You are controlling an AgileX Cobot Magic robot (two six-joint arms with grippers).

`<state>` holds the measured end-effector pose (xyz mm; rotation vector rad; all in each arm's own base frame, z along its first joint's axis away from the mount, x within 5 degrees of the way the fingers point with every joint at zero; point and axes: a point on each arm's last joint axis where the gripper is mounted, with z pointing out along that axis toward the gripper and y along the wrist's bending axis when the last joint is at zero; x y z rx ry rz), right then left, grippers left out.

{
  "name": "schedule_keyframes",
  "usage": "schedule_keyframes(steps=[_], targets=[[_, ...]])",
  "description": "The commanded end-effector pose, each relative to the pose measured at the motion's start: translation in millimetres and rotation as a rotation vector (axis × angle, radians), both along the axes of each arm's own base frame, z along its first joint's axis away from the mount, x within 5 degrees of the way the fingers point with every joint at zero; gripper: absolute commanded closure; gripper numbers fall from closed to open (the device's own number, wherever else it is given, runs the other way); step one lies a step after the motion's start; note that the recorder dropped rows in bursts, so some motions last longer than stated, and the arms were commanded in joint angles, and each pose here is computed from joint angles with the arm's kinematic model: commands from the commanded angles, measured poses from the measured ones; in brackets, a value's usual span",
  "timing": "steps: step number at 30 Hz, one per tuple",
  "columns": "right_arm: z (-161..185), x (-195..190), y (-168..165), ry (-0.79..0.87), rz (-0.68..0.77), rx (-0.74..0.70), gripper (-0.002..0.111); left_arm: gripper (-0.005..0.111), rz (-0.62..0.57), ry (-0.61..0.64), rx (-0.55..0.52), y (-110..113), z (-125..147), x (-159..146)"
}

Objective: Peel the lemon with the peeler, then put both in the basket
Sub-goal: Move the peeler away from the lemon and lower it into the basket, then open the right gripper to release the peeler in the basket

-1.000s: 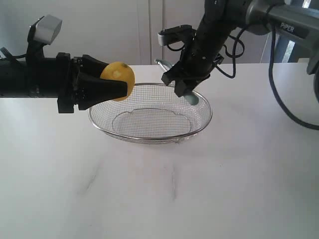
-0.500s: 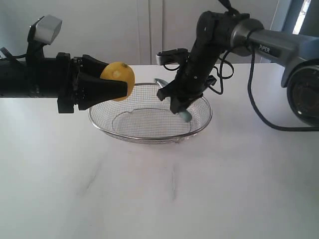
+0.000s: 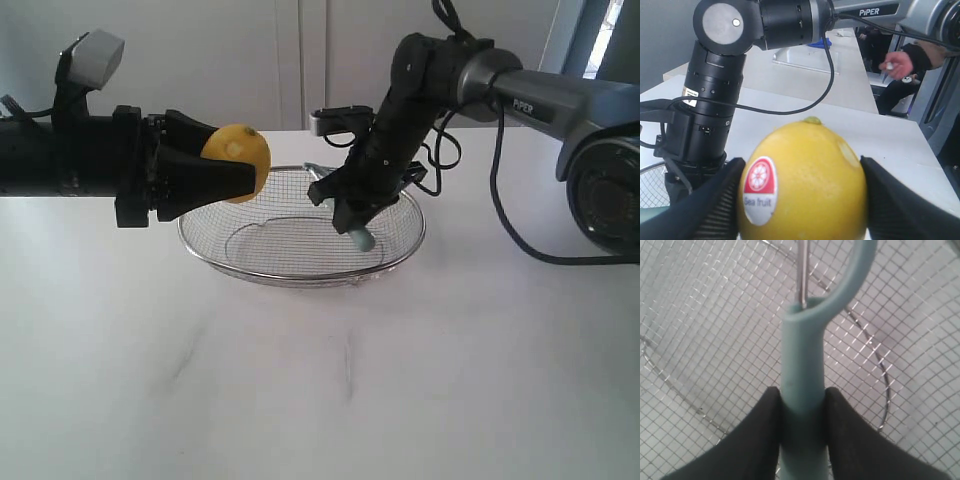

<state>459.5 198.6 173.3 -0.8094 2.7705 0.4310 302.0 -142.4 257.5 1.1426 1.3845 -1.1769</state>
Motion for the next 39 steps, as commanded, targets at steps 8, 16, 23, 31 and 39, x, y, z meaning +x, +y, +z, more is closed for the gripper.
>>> schedule_keyframes(steps=[8, 16, 23, 31, 39], targets=[[-25, -1, 2, 0.094, -0.032, -0.007, 0.108, 0.107, -0.017, -0.007, -0.031, -2, 4, -3], [-25, -1, 1, 0.097, -0.041, -0.008, 0.108, 0.107, -0.017, -0.007, -0.031, -2, 4, -3], [-25, -1, 1, 0.093, -0.042, -0.009, 0.096, 0.107, -0.017, -0.007, -0.031, -2, 4, -3], [-25, 0, 1, 0.086, -0.043, -0.009, 0.086, 0.107, -0.017, -0.007, -0.031, -2, 4, -3], [-24, 2, 2, 0.069, -0.046, -0.007, 0.078, 0.107, -0.017, -0.007, -0.031, -2, 4, -3]])
